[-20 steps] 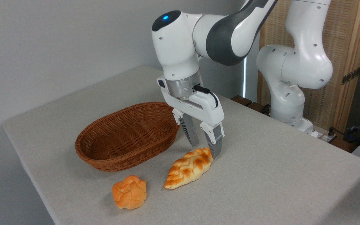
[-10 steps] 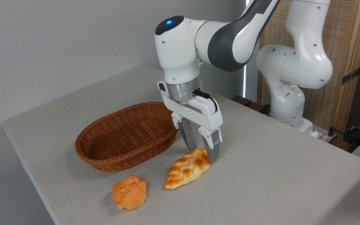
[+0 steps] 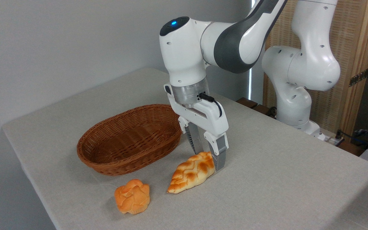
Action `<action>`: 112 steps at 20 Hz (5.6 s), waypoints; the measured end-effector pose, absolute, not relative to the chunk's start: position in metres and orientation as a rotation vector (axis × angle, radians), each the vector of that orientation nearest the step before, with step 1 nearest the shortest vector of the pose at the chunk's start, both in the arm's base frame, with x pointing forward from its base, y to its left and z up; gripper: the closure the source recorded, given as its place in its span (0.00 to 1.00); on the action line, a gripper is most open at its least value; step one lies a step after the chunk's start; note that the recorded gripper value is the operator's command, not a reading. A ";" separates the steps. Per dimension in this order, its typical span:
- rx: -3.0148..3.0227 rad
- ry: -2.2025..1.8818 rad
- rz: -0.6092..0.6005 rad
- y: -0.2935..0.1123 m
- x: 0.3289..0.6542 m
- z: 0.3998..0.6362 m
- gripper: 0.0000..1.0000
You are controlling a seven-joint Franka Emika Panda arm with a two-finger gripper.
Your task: Put bread into the basket
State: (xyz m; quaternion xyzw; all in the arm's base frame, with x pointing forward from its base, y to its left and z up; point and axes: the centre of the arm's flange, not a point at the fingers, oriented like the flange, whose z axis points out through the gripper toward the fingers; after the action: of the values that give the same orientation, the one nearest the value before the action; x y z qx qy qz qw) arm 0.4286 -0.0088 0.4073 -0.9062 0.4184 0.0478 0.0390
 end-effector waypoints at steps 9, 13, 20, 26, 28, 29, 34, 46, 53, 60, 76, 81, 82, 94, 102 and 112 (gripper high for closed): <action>-2.758 1.282 0.051 -0.009 0.439 0.405 0.00; -2.752 1.281 0.017 -0.009 0.443 0.403 0.00; -2.749 1.280 -0.003 -0.009 0.446 0.401 0.42; -2.748 1.280 -0.004 -0.009 0.446 0.401 0.47; -2.748 1.280 -0.004 -0.009 0.446 0.401 0.48; -2.748 1.280 -0.004 -0.009 0.446 0.401 0.49; -2.748 1.280 -0.005 -0.009 0.446 0.401 0.49; -2.790 1.192 -0.096 0.010 0.468 0.455 0.49; -2.880 1.198 -0.184 -0.016 0.482 0.523 0.49; -2.881 1.226 -0.152 -0.124 0.496 0.517 0.49; -2.916 1.311 -0.137 -0.201 0.536 0.446 0.00; -2.914 1.313 -0.157 -0.202 0.538 0.451 0.00; -2.913 1.313 -0.157 -0.202 0.538 0.451 0.00; -2.913 1.313 -0.164 -0.203 0.540 0.456 0.00; -2.945 1.217 -0.101 -0.163 0.544 0.523 0.00; -2.985 1.084 -0.114 -0.043 0.539 0.612 0.00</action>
State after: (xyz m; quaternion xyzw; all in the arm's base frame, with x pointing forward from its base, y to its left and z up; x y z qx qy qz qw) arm 0.5393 -0.0430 0.6124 -0.9392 0.3411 -0.0360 -0.0181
